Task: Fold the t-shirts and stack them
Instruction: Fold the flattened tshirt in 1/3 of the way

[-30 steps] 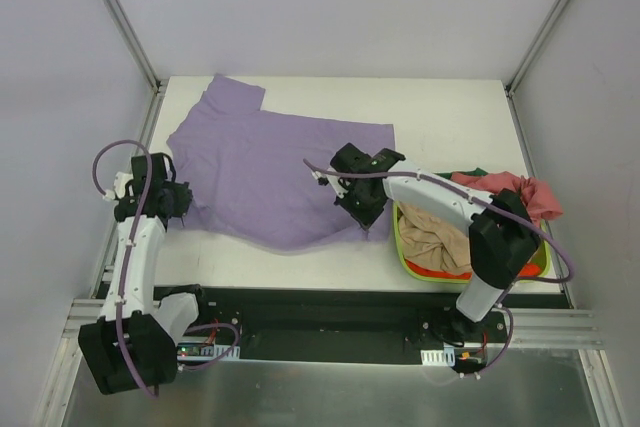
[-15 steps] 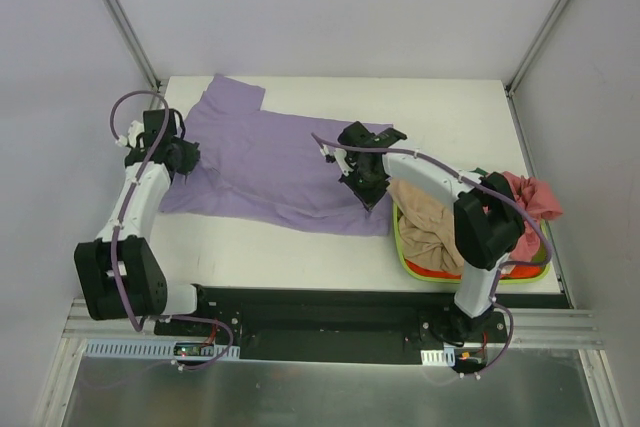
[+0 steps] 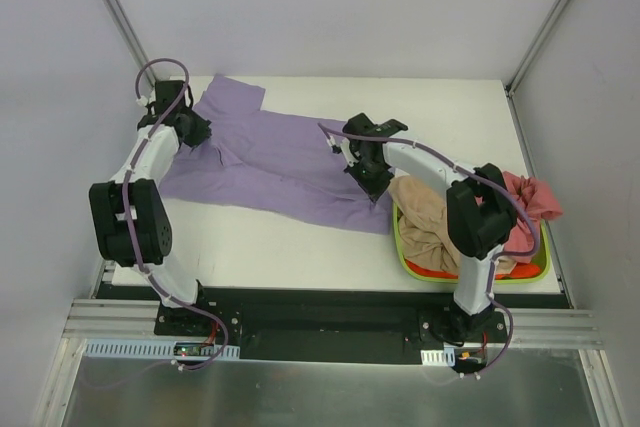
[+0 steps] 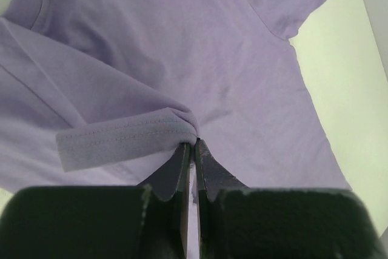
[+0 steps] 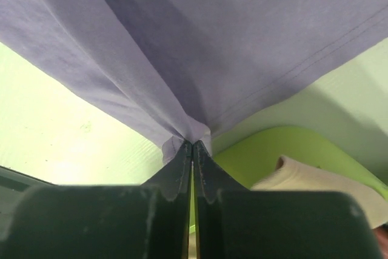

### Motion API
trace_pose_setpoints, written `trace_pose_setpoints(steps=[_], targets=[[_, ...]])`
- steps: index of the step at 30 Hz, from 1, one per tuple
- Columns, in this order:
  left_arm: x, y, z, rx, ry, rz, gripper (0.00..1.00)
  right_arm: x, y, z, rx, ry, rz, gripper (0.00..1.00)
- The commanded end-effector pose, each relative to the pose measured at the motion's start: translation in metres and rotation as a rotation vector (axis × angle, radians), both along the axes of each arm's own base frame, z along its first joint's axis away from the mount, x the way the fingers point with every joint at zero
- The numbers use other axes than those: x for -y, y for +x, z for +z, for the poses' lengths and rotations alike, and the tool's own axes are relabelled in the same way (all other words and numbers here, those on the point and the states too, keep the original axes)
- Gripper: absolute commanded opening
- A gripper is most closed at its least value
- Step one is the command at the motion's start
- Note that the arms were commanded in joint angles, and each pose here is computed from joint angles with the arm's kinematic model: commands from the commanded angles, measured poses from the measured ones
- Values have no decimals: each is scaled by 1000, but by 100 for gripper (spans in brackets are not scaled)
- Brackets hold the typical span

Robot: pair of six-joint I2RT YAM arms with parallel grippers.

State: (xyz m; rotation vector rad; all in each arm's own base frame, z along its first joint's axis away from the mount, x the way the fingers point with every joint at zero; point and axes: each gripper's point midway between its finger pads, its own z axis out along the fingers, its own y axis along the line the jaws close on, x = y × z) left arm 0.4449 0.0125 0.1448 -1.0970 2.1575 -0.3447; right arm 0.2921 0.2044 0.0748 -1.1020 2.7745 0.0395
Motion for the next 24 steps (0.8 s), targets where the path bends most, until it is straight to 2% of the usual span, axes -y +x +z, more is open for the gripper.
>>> trace_pose_setpoints(steps=[1, 10, 13, 15, 18, 19, 20, 24], targets=[[3, 23, 16, 57, 45, -82, 0, 9, 14, 9, 36, -42, -21, 1], [-1, 45, -8, 3, 63, -106, 0, 17, 35, 7, 91, -110, -60, 9], [3, 56, -15, -11, 54, -133, 7, 22, 47, 11, 142, -144, -87, 14], [1, 64, -16, -13, 70, -149, 23, 26, 60, 17, 208, -176, -108, 17], [-1, 75, -2, 4, 89, -166, 59, 29, 78, 32, 300, -199, -141, 32], [-2, 76, 6, 10, 94, -166, 92, 26, 81, 36, 317, -180, -144, 35], [-1, 76, 16, 22, 104, -177, 99, 21, 82, 43, 331, -148, -143, 42], [-12, 54, 35, 31, 156, -133, 99, -2, 70, 59, 358, -13, -111, 70]])
